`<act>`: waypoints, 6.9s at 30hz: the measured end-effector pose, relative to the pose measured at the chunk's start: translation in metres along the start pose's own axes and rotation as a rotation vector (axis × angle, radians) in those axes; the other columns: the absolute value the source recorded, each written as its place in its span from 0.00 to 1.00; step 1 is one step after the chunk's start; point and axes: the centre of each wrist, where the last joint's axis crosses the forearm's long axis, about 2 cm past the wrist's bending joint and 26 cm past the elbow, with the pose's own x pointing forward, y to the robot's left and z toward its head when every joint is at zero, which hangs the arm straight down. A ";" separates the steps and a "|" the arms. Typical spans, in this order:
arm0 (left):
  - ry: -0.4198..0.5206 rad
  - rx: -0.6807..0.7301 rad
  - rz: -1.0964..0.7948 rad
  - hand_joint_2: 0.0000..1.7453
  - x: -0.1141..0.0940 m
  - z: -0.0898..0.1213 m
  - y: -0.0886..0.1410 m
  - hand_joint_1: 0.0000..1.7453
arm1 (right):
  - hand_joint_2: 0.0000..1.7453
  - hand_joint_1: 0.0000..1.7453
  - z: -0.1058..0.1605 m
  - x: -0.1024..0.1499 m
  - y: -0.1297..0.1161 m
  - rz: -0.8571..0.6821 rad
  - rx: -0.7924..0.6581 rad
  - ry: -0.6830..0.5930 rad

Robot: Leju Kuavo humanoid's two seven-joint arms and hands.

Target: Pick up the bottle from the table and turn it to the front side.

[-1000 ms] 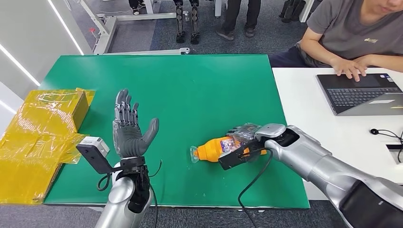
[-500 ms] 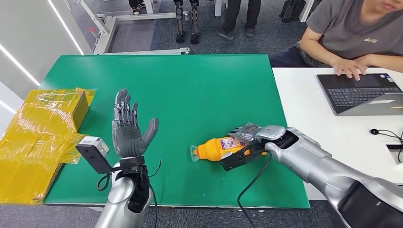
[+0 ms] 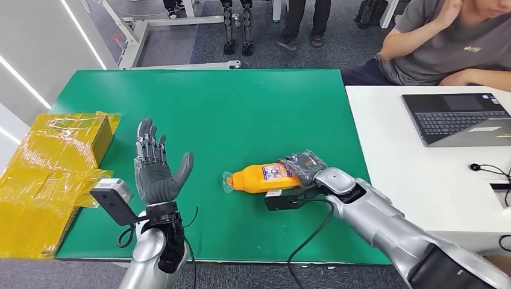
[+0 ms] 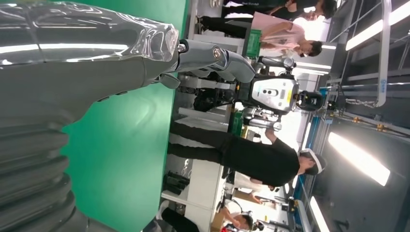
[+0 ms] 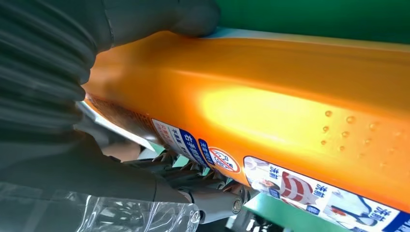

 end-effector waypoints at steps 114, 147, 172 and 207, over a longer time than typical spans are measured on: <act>0.056 -0.153 0.270 1.00 -0.012 -0.004 0.003 1.00 | 1.00 0.00 -0.024 0.153 -0.034 -0.851 -0.639 -0.487; -0.162 -0.462 -0.959 1.00 0.011 -0.024 0.119 1.00 | 1.00 0.00 0.042 0.188 -0.014 -1.278 -1.119 -0.452; -0.254 -1.266 -1.752 1.00 -0.028 -0.139 0.217 1.00 | 1.00 0.00 0.059 0.187 -0.016 -1.270 -1.183 -0.449; -0.020 -1.601 -1.663 1.00 -0.060 -0.083 0.257 1.00 | 1.00 0.00 0.067 0.178 -0.005 -1.279 -1.180 -0.434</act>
